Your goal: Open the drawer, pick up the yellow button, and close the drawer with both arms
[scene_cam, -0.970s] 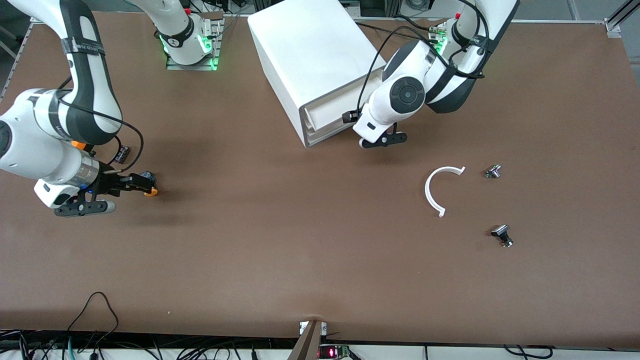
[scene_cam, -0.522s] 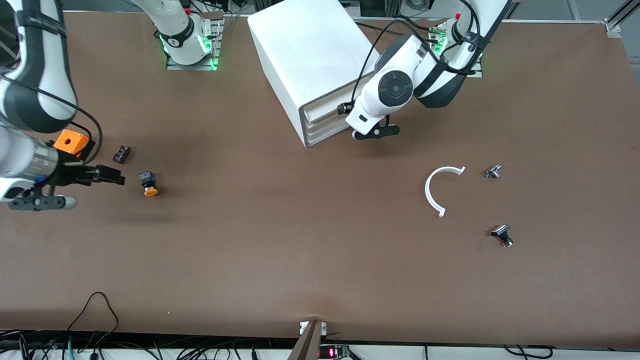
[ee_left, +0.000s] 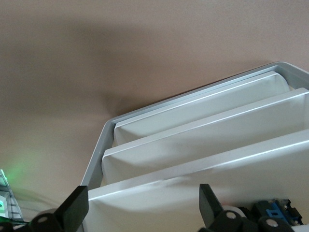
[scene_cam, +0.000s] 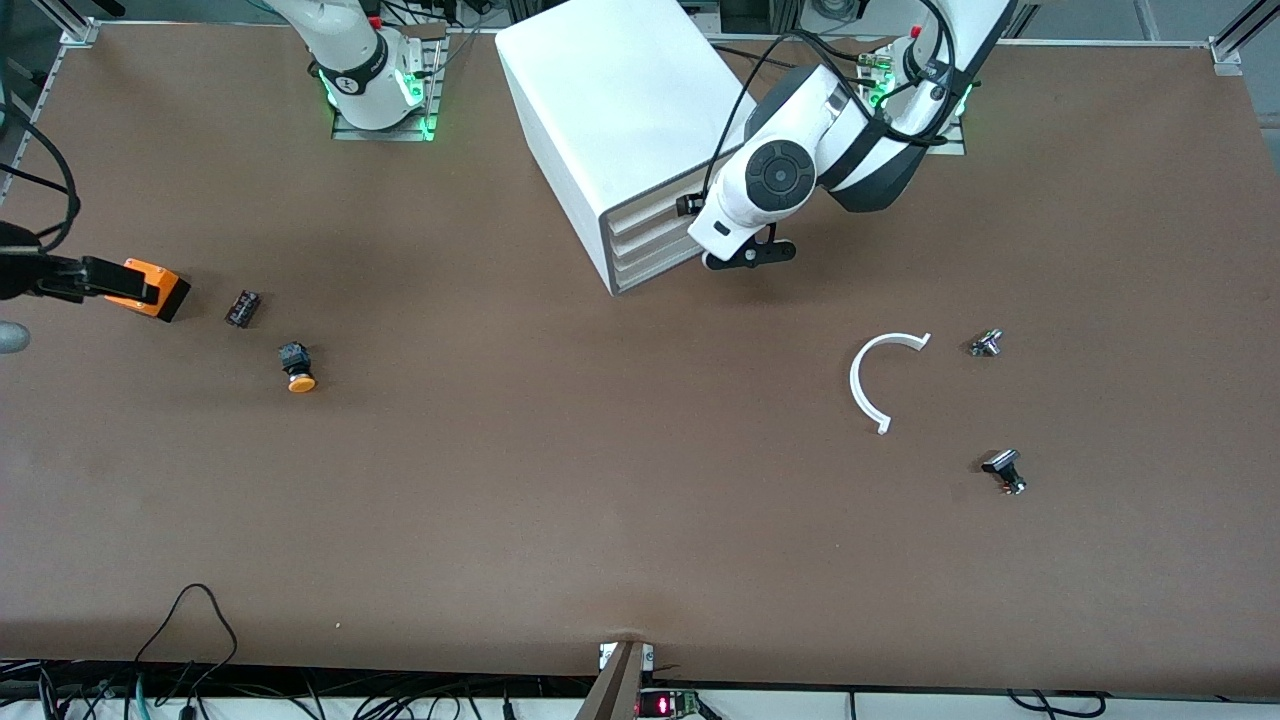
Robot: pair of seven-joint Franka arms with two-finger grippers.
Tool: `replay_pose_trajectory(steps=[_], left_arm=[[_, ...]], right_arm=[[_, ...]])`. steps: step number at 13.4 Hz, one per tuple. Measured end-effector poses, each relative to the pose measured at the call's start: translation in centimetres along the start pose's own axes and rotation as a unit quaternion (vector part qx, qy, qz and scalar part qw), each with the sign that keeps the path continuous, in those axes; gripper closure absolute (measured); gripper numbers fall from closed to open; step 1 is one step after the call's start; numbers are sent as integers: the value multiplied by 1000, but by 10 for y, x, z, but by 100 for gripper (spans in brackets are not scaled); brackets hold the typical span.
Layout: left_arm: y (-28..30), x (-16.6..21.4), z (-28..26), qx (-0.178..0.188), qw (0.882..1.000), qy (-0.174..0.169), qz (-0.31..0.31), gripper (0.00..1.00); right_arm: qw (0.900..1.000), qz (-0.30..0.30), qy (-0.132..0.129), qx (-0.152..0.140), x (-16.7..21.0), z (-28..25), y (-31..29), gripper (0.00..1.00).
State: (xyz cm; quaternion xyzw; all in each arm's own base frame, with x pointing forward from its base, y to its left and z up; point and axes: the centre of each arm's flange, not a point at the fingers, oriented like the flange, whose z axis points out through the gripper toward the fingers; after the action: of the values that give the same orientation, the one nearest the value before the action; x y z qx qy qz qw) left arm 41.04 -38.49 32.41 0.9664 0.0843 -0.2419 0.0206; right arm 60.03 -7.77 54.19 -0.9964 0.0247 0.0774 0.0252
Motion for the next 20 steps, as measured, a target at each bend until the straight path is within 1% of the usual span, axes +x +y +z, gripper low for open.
replay_pose_trajectory(steps=[2, 3, 5, 7, 8, 10, 12, 14, 15, 17, 18, 20], left_arm=[[-1, 3, -3, -4, 1000, 4, -2, 0], [-6, 13, -9, -17, 1000, 18, -12, 0], [-33, 54, -34, -58, 995, 64, -40, 0], [-75, 99, -69, -101, 986, 120, -50, 0], [-92, 111, -86, -115, 982, 141, -53, 0], [-112, 116, -132, -143, 971, 182, -61, 0], [-133, 111, -178, -162, 959, 220, -71, 0], [-161, 103, -218, -173, 950, 249, -77, 0], [-179, 98, -235, -165, 951, 250, -75, 0], [-215, 85, -270, -128, 959, 247, -48, 0], [-229, 78, -286, -101, 962, 252, -30, 0], [-246, 63, -312, -44, 963, 264, -12, 0]], right_arm=[[1000, 9, -10, -9, -6, -14, -4, 0], [1000, 18, -17, -11, -10, -20, -7, 0], [999, 33, -25, -13, -13, -25, -13, 0], [999, 36, -25, -18, -14, -27, -13, 0], [999, 37, -28, -26, -16, -29, -11, 0], [998, 37, -33, -44, -26, -41, -11, 0], [998, 34, -23, -47, -37, -57, -15, 0], [998, 34, -4, -47, -41, -67, -15, 0], [998, 34, 11, -48, -38, -70, -14, 0], [998, 33, 37, -49, -30, -73, -13, 0], [997, 34, 43, -49, -28, -73, -13, 0], [997, 33, 49, -49, -24, -70, -12, 0]])
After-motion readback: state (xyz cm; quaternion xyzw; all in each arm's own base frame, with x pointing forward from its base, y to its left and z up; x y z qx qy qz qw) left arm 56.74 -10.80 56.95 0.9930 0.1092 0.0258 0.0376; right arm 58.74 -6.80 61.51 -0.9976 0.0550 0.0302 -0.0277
